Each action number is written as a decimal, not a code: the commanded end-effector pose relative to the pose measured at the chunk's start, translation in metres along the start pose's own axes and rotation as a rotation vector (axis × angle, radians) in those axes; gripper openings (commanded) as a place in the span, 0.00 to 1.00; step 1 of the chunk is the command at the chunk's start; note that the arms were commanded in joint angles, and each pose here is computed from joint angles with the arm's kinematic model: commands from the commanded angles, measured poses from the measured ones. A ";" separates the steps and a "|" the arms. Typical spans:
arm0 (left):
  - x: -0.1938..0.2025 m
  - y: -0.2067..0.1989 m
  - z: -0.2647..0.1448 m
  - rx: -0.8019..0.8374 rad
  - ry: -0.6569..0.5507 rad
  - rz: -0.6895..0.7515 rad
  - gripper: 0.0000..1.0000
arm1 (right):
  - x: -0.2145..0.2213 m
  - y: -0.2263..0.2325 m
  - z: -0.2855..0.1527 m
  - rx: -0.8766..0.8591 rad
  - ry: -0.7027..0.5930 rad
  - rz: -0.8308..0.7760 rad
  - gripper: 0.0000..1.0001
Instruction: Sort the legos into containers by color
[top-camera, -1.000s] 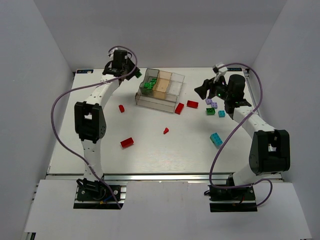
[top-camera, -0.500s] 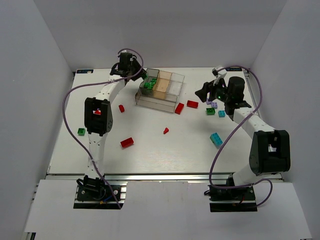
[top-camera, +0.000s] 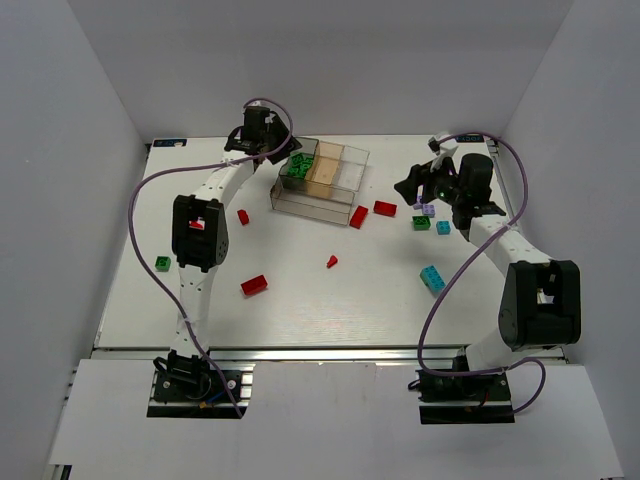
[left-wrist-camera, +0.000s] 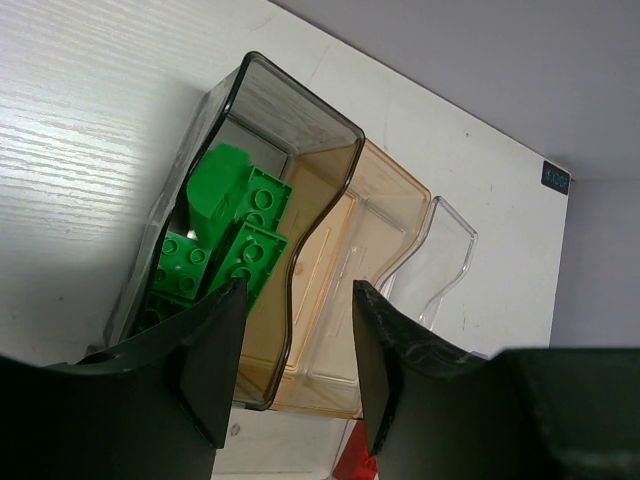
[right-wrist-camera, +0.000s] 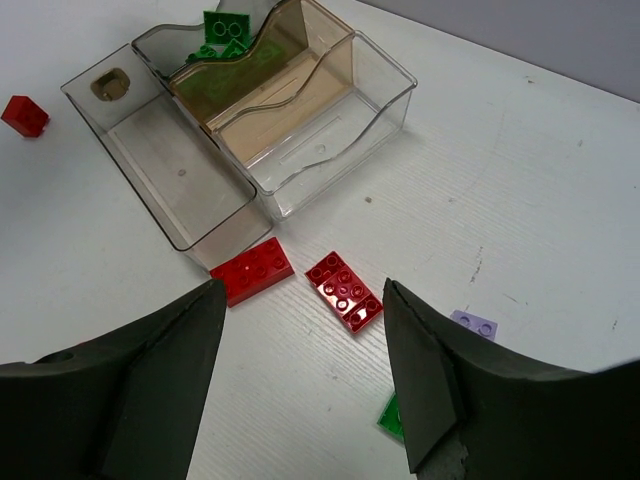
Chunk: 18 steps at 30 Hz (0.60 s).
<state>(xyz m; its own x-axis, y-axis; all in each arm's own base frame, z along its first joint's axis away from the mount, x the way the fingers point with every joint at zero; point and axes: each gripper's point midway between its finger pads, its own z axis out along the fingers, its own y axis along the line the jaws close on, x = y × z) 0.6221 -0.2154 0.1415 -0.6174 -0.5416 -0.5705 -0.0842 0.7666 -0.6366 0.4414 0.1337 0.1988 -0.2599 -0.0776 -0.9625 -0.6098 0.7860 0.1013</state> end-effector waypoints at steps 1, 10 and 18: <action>-0.016 -0.023 -0.014 0.054 -0.034 0.026 0.57 | -0.006 -0.007 -0.001 0.016 -0.015 -0.023 0.70; -0.068 -0.053 -0.075 0.097 -0.170 0.106 0.45 | 0.009 -0.041 0.000 0.146 0.067 0.052 0.66; -0.057 -0.033 -0.180 0.034 -0.257 0.231 0.68 | 0.055 -0.061 0.006 0.157 0.329 0.078 0.58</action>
<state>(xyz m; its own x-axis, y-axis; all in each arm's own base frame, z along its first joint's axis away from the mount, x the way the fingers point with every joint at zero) 0.5435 -0.1677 0.2083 -0.5575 -0.4411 -0.7032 -0.0115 0.8511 -0.5248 0.4713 0.0947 0.1452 -0.4905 -0.1135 -0.8640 -0.4532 0.8801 0.1417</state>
